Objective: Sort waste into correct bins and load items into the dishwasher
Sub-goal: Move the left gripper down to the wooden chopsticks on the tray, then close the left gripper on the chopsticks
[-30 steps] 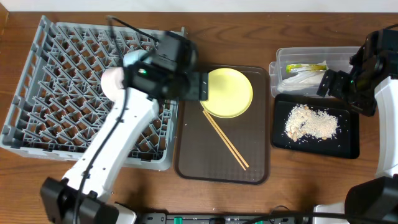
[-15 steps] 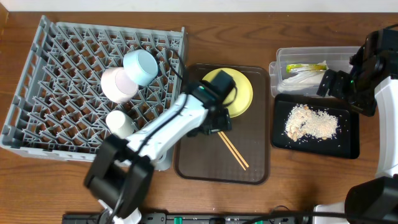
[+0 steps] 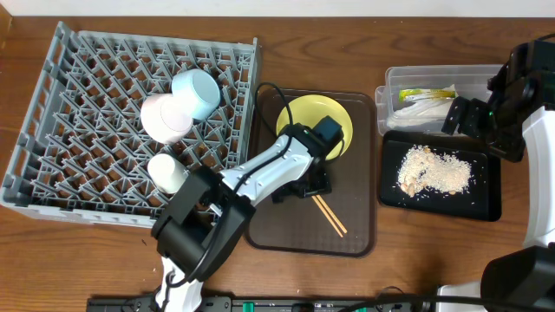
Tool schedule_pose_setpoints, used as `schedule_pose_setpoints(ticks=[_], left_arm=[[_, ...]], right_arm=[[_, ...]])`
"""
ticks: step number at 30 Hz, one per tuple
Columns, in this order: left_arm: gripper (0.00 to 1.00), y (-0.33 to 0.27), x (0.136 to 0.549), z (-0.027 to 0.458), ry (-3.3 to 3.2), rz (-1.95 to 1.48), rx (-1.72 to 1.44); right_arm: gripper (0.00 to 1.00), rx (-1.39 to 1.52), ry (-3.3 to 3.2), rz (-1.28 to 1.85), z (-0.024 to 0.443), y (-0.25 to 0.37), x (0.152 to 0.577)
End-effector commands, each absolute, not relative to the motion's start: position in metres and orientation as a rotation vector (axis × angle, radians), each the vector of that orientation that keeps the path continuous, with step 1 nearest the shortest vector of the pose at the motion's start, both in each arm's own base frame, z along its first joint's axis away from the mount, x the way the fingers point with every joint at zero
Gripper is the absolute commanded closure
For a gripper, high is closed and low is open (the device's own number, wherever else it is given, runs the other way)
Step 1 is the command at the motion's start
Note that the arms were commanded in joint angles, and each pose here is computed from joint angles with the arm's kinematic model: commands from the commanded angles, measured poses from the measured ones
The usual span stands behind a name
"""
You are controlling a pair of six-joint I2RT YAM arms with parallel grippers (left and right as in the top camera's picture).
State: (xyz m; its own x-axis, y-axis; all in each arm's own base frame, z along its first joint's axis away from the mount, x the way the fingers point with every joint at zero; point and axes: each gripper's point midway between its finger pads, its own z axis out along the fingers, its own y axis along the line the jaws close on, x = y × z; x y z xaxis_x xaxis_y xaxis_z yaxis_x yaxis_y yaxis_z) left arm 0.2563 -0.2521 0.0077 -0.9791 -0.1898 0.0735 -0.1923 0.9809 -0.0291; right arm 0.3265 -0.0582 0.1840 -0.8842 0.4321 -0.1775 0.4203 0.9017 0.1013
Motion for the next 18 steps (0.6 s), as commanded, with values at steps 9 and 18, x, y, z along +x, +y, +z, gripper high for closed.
schedule_pose_setpoints(ticks=[9, 18], left_arm=[[0.15, -0.236, 0.241, -0.008, -3.015, -0.038, 0.352], [0.15, -0.233, 0.239, -0.014, -3.016, -0.038, 0.352]], right_arm=[[0.01, 0.648, 2.844, 0.097, 0.192, -0.056, 0.327], [0.01, 0.649, 2.844, 0.096, 0.192, -0.056, 0.327]])
